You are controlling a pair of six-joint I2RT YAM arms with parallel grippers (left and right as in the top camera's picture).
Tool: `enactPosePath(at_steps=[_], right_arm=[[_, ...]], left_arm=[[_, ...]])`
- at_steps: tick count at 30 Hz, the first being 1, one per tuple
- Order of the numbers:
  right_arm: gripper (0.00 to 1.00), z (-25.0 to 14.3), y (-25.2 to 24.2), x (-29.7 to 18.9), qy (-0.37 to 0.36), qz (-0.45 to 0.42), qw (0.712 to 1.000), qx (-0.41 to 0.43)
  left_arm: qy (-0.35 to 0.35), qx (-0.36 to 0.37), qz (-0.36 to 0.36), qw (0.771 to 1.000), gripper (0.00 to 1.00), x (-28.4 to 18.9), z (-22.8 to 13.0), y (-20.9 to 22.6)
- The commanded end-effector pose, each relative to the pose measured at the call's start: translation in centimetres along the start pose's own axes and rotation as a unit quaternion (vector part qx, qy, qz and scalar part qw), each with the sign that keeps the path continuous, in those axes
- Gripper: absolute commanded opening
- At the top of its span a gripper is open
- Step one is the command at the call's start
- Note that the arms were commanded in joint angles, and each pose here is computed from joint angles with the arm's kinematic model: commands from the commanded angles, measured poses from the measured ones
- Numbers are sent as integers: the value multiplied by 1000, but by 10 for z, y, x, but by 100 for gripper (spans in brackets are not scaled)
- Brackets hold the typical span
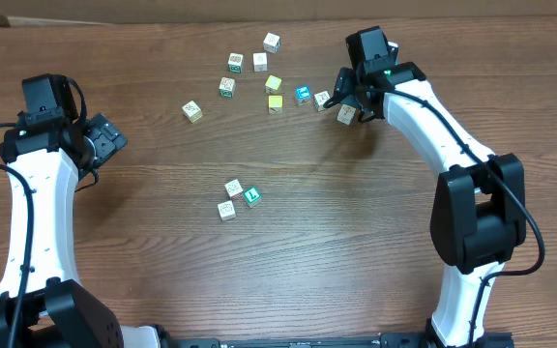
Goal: Form a circle
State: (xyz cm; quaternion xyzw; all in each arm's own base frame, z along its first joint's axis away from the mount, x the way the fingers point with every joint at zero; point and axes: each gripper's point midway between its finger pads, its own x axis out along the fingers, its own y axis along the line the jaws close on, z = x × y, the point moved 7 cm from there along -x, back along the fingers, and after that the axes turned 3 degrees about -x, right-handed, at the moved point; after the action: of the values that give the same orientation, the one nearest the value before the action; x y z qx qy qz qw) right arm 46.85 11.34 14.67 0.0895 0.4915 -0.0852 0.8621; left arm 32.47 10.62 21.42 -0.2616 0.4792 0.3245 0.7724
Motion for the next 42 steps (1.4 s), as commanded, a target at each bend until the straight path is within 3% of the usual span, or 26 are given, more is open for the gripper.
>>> enactPosePath(at_steps=[1, 21, 42], right_arm=[[81, -7, 3, 8, 4, 12, 1000, 2], [80, -19, 5, 45, 13, 9, 1000, 0], [78, -15, 7, 43, 6, 13, 1000, -4]], left_arm=[[-11, -7, -4, 1000, 100, -6, 3, -1], [-11, -7, -4, 1000, 100, -6, 3, -1], [-11, -7, -4, 1000, 99, -6, 3, -1]])
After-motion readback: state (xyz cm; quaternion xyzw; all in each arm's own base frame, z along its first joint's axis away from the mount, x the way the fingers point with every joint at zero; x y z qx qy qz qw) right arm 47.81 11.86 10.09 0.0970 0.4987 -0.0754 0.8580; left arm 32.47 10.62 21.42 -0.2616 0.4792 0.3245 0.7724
